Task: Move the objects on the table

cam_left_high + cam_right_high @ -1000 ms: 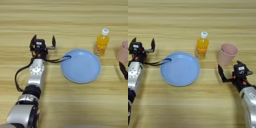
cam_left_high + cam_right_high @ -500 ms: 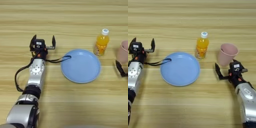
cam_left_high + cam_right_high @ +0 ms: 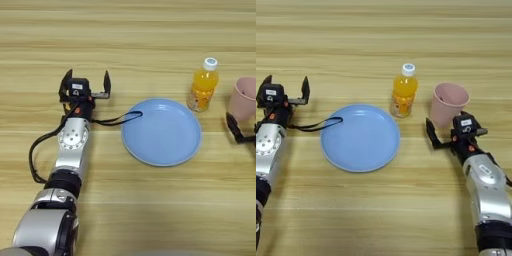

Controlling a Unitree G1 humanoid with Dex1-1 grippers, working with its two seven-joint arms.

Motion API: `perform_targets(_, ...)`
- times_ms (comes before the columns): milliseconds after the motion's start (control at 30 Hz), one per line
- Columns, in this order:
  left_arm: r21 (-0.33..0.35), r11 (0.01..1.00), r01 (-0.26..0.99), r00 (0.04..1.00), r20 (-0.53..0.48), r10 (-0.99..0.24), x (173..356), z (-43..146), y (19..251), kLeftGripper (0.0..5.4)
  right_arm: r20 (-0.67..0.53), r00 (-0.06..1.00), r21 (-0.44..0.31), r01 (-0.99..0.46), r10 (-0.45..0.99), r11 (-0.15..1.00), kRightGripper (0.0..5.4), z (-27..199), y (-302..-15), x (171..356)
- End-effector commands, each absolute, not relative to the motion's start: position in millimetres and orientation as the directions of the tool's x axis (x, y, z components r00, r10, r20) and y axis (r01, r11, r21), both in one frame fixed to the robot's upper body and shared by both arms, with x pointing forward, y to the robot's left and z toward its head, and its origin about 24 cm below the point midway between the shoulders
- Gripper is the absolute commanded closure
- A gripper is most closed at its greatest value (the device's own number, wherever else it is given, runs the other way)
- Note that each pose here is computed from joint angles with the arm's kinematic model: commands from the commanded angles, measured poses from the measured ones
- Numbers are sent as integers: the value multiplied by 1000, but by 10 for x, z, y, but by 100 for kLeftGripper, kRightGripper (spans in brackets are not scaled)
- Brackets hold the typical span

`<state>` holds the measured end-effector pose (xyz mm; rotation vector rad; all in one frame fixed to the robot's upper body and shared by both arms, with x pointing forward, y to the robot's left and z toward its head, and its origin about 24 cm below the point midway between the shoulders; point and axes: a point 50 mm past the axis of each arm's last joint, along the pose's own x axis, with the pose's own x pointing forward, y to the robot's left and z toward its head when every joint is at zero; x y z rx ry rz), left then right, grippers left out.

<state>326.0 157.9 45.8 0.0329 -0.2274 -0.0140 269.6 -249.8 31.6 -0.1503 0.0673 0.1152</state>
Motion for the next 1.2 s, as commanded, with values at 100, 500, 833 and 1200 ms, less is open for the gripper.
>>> perform_targets(100,46,999,14,971,236,-25,3267,481,1601,0,-52,994,-148,-103,96,984,3,342,-2499,2812)
perform_targets(500,47,999,12,971,237,-23,3261,480,1617,0,-21,994,-157,-106,104,982,3,358,-2409,3044)
perform_targets(833,48,999,9,970,241,-20,3251,482,1619,0,-12,996,-145,-92,91,985,3,353,-2377,3187)
perform_targets(1200,48,999,6,970,241,-17,3252,483,1628,0,19,997,-140,-77,81,987,109,363,-2407,3163)
